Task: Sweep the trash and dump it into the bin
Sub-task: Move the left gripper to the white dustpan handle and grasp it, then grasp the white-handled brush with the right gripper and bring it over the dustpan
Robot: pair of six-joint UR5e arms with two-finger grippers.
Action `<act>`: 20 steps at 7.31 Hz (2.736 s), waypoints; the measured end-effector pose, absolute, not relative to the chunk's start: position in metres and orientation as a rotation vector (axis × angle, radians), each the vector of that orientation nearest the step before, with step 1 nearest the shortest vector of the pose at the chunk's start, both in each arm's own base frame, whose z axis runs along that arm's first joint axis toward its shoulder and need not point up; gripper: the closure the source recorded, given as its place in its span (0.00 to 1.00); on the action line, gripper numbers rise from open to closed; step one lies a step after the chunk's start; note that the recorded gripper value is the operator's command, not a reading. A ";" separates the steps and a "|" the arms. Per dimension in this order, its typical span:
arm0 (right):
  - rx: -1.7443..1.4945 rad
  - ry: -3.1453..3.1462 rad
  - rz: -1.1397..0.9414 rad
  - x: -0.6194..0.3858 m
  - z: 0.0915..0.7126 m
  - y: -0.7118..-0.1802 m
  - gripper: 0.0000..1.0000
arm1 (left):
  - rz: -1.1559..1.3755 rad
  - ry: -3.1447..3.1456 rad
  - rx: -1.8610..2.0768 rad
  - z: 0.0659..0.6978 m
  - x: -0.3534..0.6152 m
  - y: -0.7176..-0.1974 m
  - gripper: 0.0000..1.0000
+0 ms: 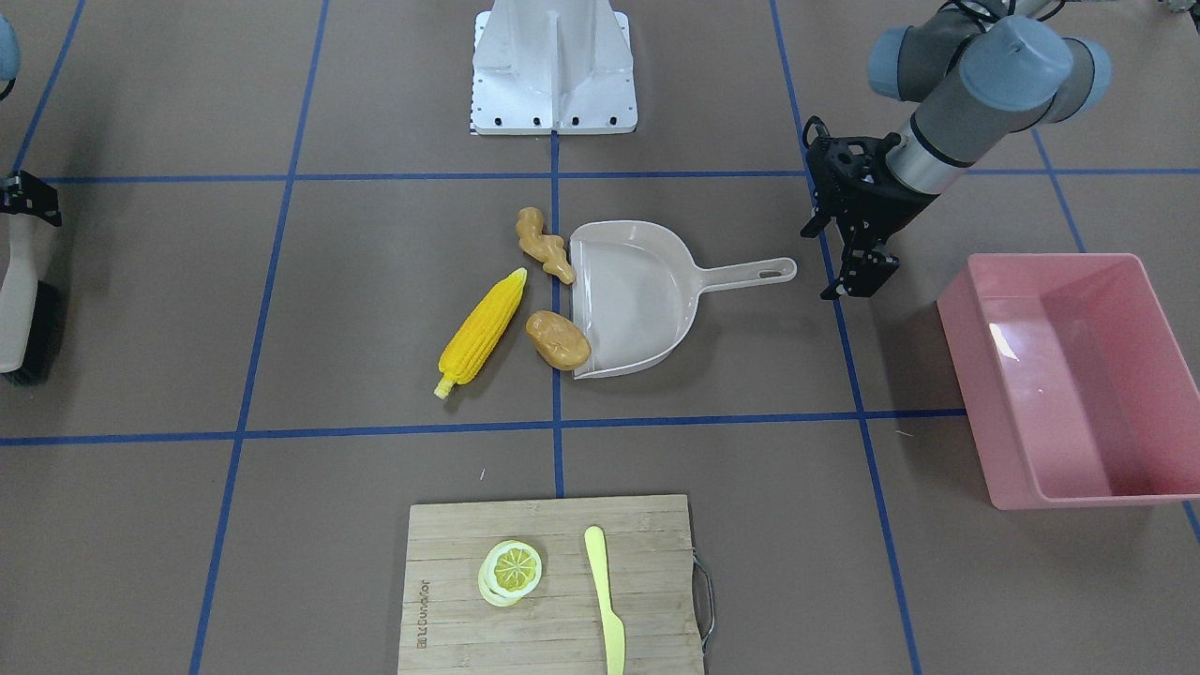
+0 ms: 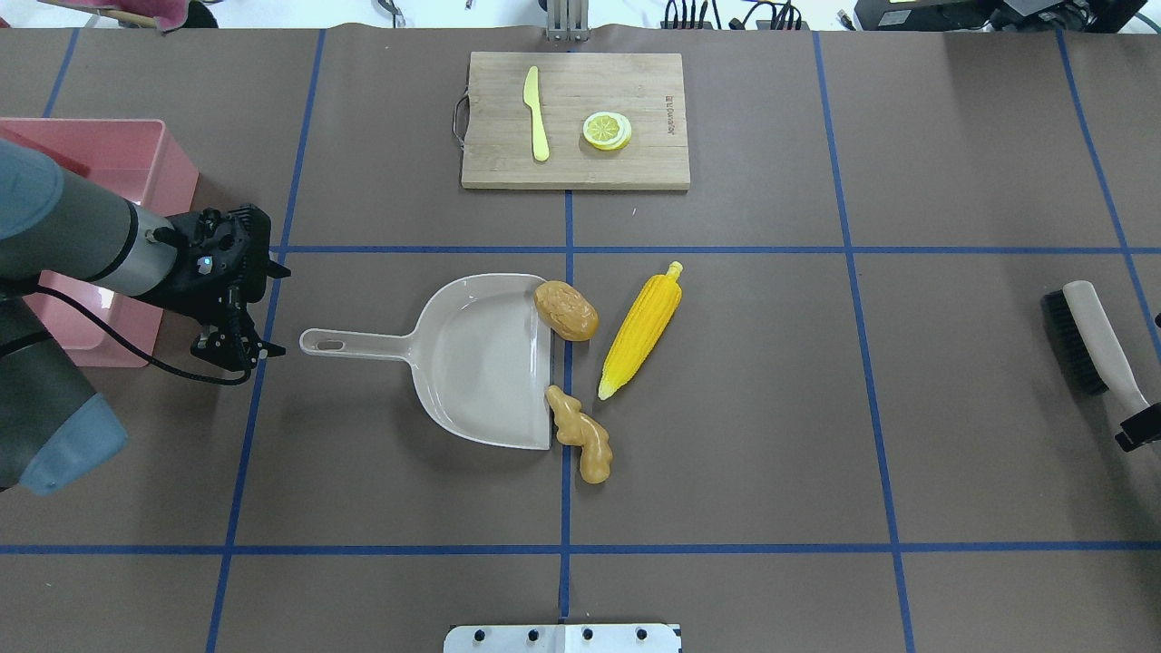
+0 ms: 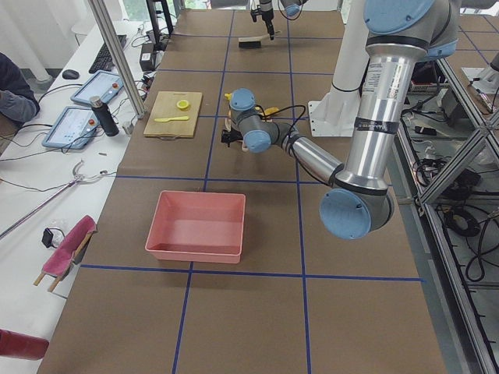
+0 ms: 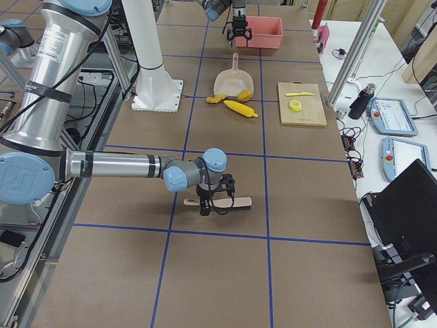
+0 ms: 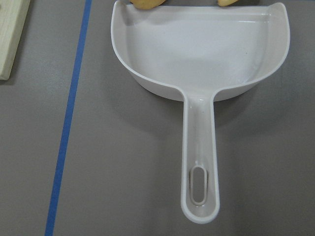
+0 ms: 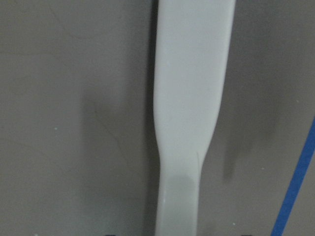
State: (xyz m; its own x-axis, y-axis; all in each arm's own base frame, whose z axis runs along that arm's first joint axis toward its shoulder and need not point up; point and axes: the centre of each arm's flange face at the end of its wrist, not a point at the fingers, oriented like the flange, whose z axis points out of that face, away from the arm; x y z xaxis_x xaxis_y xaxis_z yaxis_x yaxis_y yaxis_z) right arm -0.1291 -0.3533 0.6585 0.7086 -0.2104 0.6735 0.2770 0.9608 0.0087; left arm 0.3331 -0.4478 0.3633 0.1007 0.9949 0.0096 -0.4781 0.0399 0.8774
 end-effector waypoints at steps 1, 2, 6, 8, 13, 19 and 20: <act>-0.098 -0.735 -0.270 -0.129 0.660 -0.353 0.65 | 1.325 0.771 0.872 0.363 0.336 -0.446 0.01; -0.099 -0.735 -0.270 -0.129 0.661 -0.353 0.87 | 1.328 0.762 0.872 0.362 0.341 -0.443 0.01; -0.089 -0.750 -0.267 -0.126 0.655 -0.356 1.00 | 1.356 0.734 0.865 0.365 0.371 -0.425 0.01; -0.046 -0.805 -0.236 -0.110 0.629 -0.364 1.00 | 1.370 0.751 0.847 0.365 0.387 -0.416 0.01; 0.056 -0.840 -0.201 -0.125 0.497 -0.467 1.00 | 1.379 0.768 0.829 0.352 0.415 -0.418 0.02; 0.087 -0.744 -0.352 -0.239 0.354 -0.515 1.00 | 1.370 0.769 0.804 0.358 0.425 -0.424 0.05; 0.078 -0.733 -0.372 -0.255 0.342 -0.500 1.00 | 1.371 0.770 0.805 0.358 0.425 -0.424 0.05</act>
State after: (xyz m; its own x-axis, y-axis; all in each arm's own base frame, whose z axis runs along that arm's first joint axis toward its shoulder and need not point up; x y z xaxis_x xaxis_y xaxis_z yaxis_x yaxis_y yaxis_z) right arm -0.2555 -0.5004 0.3420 0.6810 -0.3585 0.6385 0.3046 0.9316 0.1981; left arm 0.4252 -0.4238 0.3580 0.0536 0.9985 -0.0052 -0.5241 0.0325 0.8511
